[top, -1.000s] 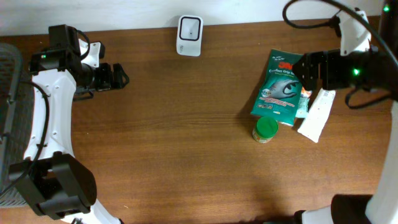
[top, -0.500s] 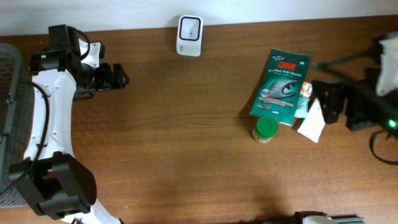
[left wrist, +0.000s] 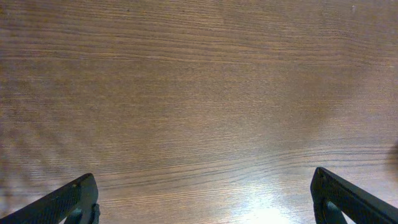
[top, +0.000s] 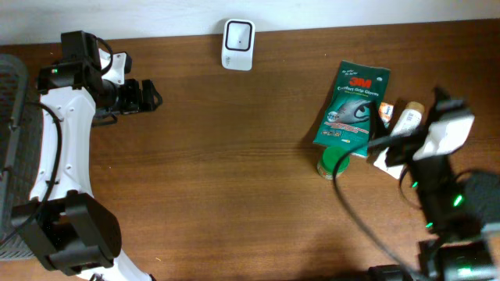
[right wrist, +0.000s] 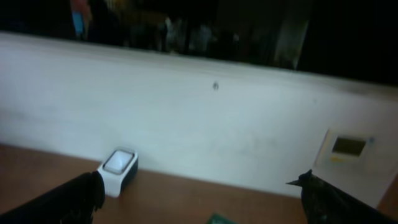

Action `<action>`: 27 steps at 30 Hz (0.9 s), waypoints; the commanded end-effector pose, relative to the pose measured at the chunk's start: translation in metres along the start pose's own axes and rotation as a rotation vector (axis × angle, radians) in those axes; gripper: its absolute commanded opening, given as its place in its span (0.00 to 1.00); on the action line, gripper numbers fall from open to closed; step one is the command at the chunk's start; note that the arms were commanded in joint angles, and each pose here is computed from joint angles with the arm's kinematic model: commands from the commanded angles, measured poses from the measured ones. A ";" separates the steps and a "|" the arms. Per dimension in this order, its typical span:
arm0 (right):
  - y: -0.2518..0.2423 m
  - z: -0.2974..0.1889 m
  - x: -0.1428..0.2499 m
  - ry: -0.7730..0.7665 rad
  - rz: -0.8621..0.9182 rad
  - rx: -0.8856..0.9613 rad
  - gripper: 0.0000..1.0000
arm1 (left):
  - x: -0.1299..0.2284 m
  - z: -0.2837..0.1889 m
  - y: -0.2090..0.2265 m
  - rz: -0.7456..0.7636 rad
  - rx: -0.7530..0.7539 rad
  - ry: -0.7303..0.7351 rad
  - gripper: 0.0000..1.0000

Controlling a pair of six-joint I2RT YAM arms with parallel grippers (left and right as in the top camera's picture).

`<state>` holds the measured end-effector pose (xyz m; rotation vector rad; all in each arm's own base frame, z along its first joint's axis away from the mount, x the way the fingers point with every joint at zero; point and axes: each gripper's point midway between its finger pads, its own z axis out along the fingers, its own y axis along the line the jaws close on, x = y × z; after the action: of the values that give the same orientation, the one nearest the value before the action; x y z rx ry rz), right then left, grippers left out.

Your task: Scan the item barcode

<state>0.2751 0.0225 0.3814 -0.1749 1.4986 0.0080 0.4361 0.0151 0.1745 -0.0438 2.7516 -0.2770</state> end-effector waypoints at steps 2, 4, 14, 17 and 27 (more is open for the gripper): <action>0.008 -0.019 0.053 -0.090 -0.003 0.010 0.98 | -0.002 -0.001 0.000 0.001 0.004 -0.005 0.99; 0.012 -0.028 0.077 -0.119 -0.005 0.013 0.98 | -0.002 -0.001 0.000 0.001 0.004 -0.005 0.99; 0.023 -0.041 0.142 -0.114 0.009 0.014 0.98 | -0.002 -0.001 0.000 0.001 0.004 -0.005 0.99; 0.025 -0.043 0.158 -0.110 0.012 0.013 0.98 | -0.002 -0.001 0.000 0.001 0.004 -0.005 0.99; 0.029 -0.044 0.221 0.140 0.066 0.010 0.98 | -0.002 -0.001 0.000 0.001 0.004 -0.005 0.99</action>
<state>0.2453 0.0241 0.1572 -0.1489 1.6421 0.0293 0.4362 0.0148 0.1746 -0.0433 2.7505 -0.2789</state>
